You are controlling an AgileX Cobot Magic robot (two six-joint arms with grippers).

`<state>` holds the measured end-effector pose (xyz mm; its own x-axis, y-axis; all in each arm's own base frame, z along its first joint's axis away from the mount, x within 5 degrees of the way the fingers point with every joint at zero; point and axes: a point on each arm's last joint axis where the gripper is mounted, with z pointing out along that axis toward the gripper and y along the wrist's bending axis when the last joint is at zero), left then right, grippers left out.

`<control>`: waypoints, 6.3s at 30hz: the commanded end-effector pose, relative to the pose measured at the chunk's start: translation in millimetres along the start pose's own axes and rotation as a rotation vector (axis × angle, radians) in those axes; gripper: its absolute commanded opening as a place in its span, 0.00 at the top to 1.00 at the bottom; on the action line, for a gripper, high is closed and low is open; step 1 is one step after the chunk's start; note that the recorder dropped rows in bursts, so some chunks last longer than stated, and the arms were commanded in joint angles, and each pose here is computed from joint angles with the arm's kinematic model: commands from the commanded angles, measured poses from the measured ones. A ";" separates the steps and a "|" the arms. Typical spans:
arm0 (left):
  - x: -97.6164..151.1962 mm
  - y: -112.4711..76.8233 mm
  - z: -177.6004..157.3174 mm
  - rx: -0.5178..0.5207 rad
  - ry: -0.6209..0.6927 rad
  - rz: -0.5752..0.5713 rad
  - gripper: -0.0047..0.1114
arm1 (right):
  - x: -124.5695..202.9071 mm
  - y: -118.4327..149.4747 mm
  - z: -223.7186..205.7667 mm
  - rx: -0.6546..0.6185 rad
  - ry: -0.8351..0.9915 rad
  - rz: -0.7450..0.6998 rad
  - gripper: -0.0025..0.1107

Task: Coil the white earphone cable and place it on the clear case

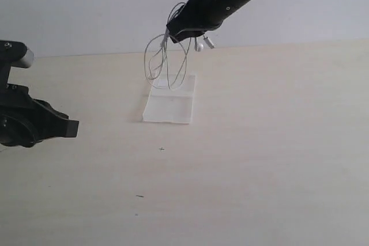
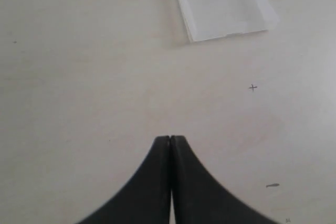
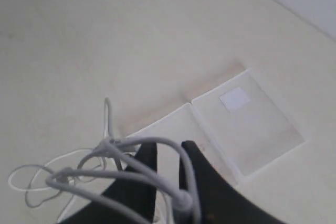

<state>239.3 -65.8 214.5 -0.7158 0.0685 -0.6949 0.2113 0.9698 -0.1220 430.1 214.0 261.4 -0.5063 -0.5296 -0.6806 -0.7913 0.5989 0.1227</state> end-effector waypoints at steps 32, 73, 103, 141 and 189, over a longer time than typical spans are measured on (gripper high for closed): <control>6.7 0.8 -3.2 -0.003 -0.008 -0.001 0.96 | 25.1 -30.4 93.0 0.059 0.226 -0.009 0.98; 8.7 0.1 -3.2 0.004 0.014 0.005 0.96 | 41.7 -19.3 136.8 0.019 0.207 0.171 0.57; 10.4 -0.7 -3.3 0.013 0.033 -0.009 0.96 | 15.9 -21.8 87.5 0.194 0.225 0.210 0.49; 9.3 -0.2 -3.2 0.008 0.021 0.005 0.96 | 125.9 158.1 -225.7 0.158 -0.200 0.258 0.98; 9.3 -0.2 -3.2 0.008 0.021 0.005 0.96 | 345.6 171.1 -195.7 0.611 -0.674 0.289 0.98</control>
<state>231.2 -65.0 208.5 -0.7388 0.0799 -0.6692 0.2191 0.9675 -0.1264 52.7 16.7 189.6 -0.2109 0.0608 -0.9756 -0.2586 0.9590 0.1157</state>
